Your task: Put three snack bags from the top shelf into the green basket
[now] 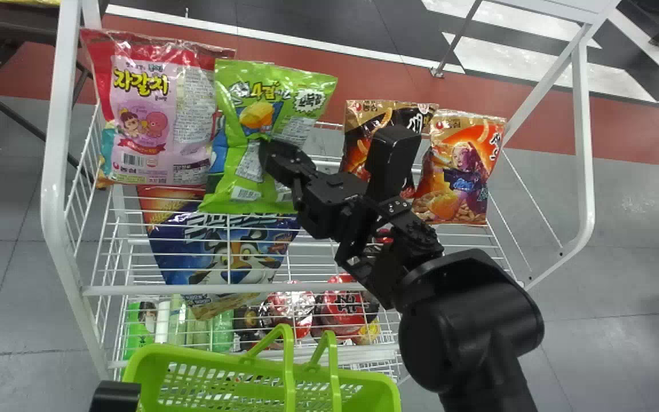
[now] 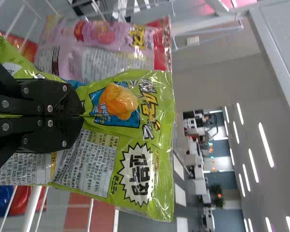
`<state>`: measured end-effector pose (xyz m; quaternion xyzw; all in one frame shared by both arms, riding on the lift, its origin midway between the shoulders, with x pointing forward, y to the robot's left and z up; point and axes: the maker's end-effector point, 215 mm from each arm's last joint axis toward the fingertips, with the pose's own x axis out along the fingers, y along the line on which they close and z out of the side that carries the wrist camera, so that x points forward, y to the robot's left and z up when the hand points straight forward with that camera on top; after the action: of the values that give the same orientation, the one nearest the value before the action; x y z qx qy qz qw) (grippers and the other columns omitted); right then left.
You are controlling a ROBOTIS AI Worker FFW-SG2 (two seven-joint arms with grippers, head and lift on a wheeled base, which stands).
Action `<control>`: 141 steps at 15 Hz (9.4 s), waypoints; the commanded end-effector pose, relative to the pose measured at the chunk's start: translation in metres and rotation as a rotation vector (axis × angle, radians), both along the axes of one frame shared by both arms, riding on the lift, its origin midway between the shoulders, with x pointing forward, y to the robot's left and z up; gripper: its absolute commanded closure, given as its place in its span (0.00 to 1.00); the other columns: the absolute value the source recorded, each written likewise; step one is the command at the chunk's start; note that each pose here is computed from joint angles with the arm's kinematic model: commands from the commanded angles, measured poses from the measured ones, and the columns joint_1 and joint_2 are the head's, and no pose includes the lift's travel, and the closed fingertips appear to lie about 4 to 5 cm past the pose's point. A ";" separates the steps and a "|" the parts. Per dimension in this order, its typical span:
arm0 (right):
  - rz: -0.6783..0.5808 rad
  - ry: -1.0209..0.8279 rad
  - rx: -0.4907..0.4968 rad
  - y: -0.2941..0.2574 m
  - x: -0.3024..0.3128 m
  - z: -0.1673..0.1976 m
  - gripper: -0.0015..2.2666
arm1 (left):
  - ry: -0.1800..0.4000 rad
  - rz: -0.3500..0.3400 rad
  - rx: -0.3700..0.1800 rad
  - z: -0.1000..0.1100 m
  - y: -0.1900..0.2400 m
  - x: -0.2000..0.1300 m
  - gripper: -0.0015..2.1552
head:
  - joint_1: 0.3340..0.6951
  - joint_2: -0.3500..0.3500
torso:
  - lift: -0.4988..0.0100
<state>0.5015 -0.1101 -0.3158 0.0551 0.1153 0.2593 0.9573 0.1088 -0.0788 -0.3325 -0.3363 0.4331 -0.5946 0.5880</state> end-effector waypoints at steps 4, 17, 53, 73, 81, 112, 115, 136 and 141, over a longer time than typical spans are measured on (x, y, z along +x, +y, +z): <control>0.077 0.160 -0.040 -0.010 -0.072 0.018 0.99 | -0.012 0.049 0.004 0.000 0.019 0.017 0.66 | 1.00 0.01 | 0.89; 0.112 0.546 -0.160 -0.103 -0.253 0.017 0.99 | -0.056 0.115 -0.028 0.009 0.039 0.045 0.66 | 1.00 0.00 | 0.89; -0.023 -0.019 -0.008 -0.091 -0.116 0.003 0.04 | -0.057 0.108 -0.046 0.017 0.035 0.033 0.66 | 1.00 0.00 | 0.89; -0.328 -0.042 -0.190 -0.165 0.043 -0.034 0.99 | -0.033 0.063 -0.028 0.013 0.027 0.028 0.66 | 1.00 0.00 | 0.89; -0.232 -0.037 -0.164 -0.141 -0.018 0.020 0.99 | -0.038 0.061 -0.031 0.016 0.028 0.027 0.66 | 1.00 0.00 | 0.89; 0.045 0.958 -0.233 -0.070 -0.313 -0.162 0.13 | -0.066 0.074 -0.071 0.025 0.029 0.027 0.66 | 1.00 0.00 | 0.89; 0.051 0.912 -0.194 -0.071 -0.308 -0.136 0.01 | -0.066 0.074 -0.070 0.025 0.029 0.027 0.66 | 1.00 0.00 | 0.89; -0.590 -0.116 -0.213 -0.325 0.011 0.020 0.04 | -0.048 0.067 -0.070 0.021 0.025 0.025 0.66 | 1.00 0.00 | 0.89; -0.651 -0.068 -0.263 -0.372 0.009 -0.017 0.04 | -0.054 0.067 -0.062 0.020 0.024 0.028 0.66 | 1.00 0.00 | 0.89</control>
<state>0.5114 -0.4708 -0.3207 -0.0386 0.0795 -0.0695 0.9937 0.1368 -0.0544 -0.3119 -0.3533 0.3863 -0.5963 0.6085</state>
